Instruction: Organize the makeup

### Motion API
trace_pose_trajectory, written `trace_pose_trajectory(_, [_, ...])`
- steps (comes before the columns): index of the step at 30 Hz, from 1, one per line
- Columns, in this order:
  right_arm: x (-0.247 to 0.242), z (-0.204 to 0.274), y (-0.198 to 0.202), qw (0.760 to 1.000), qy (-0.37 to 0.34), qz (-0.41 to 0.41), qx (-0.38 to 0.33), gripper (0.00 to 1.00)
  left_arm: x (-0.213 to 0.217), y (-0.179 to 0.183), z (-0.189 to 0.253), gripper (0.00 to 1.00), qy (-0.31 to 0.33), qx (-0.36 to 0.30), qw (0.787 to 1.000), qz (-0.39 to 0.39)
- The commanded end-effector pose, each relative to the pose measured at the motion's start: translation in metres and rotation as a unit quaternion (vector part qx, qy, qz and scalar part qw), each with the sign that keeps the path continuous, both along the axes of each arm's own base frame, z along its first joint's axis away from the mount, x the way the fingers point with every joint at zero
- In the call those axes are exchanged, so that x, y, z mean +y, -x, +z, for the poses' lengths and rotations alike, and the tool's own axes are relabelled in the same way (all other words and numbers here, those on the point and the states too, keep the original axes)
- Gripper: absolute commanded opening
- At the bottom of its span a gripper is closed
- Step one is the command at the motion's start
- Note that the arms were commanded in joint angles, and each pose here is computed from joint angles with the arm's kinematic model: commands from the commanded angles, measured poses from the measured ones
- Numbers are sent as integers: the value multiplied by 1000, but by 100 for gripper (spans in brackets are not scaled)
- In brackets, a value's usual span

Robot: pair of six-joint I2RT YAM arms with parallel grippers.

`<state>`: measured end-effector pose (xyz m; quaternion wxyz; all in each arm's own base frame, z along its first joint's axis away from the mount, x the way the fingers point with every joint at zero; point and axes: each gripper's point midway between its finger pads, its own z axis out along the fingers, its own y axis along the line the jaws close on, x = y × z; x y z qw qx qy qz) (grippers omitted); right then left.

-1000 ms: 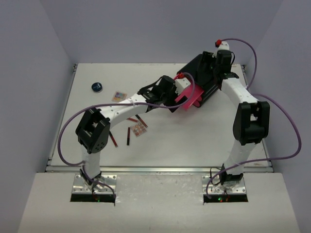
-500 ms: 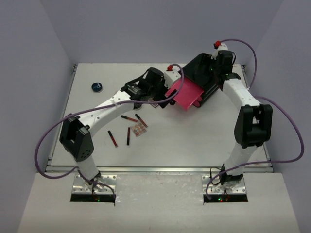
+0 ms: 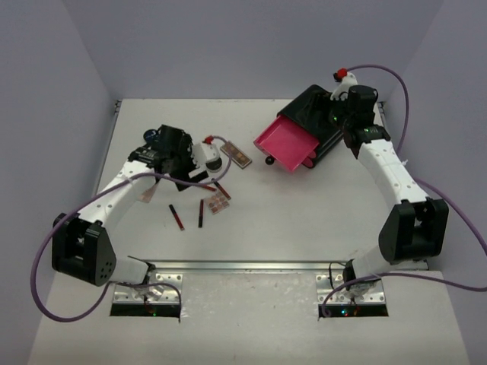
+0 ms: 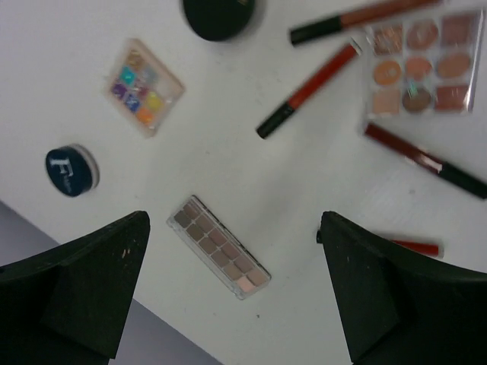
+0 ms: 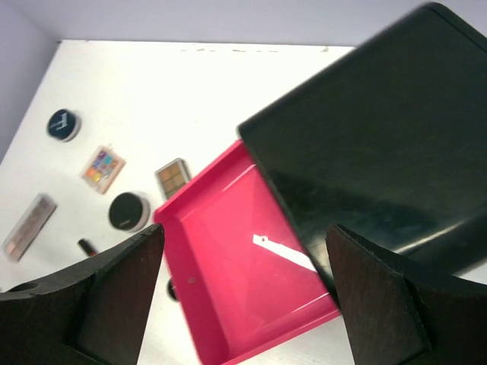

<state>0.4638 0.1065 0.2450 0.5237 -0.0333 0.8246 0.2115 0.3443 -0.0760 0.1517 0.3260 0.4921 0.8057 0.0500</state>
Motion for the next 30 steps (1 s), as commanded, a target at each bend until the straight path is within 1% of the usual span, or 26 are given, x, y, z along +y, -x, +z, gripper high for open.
trace_pose_trajectory(1, [28, 11, 24, 997, 8, 63, -34, 87, 18, 57, -66, 93, -135, 98, 952, -256])
trace_pose_trajectory(2, [32, 9, 30, 997, 10, 68, -33, 88, 18, 66, -72, 93, -146, 110, 937, -298])
trace_pose_trajectory(4, [35, 8, 36, 997, 12, 73, -33, 88, 19, 78, -79, 93, -150, 127, 919, -340])
trace_pose_trajectory(5, [36, 3, 40, 997, 13, 74, -28, 88, 21, 84, -83, 93, -158, 136, 907, -365])
trace_pose_trajectory(9, [36, -11, 47, 997, 16, 69, -8, 88, 37, 90, -101, 93, -201, 149, 887, -387])
trace_pose_trajectory(11, [37, -15, 50, 997, 14, 69, -4, 88, 39, 93, -113, 93, -207, 150, 884, -392])
trace_pose_trajectory(15, [41, -18, 54, 997, 13, 75, -2, 88, 35, 94, -135, 90, -198, 139, 884, -399])
trace_pose_trajectory(17, [40, -20, 56, 997, 16, 73, 3, 88, 34, 94, -143, 87, -201, 129, 884, -402])
trace_pose_trajectory(19, [39, -21, 56, 998, 17, 68, 2, 88, 31, 85, -145, 78, -203, 103, 888, -399])
trace_pose_trajectory(23, [39, -26, 58, 998, 17, 68, 9, 88, 25, 78, -151, 66, -193, 84, 895, -394])
trace_pose_trajectory(24, [38, -26, 59, 998, 18, 66, 10, 88, 25, 78, -153, 61, -194, 83, 894, -395])
trace_pose_trajectory(25, [37, -27, 59, 998, 19, 64, 12, 88, 26, 78, -156, 55, -196, 83, 894, -395])
trace_pose_trajectory(26, [37, -27, 59, 998, 19, 63, 12, 88, 28, 79, -158, 47, -200, 85, 892, -396])
trace_pose_trajectory(29, [35, -27, 60, 998, 22, 59, 11, 88, 35, 87, -166, 18, -215, 101, 885, -400])
trace_pose_trajectory(30, [35, -26, 59, 998, 23, 58, 9, 88, 36, 90, -167, 11, -216, 104, 884, -402])
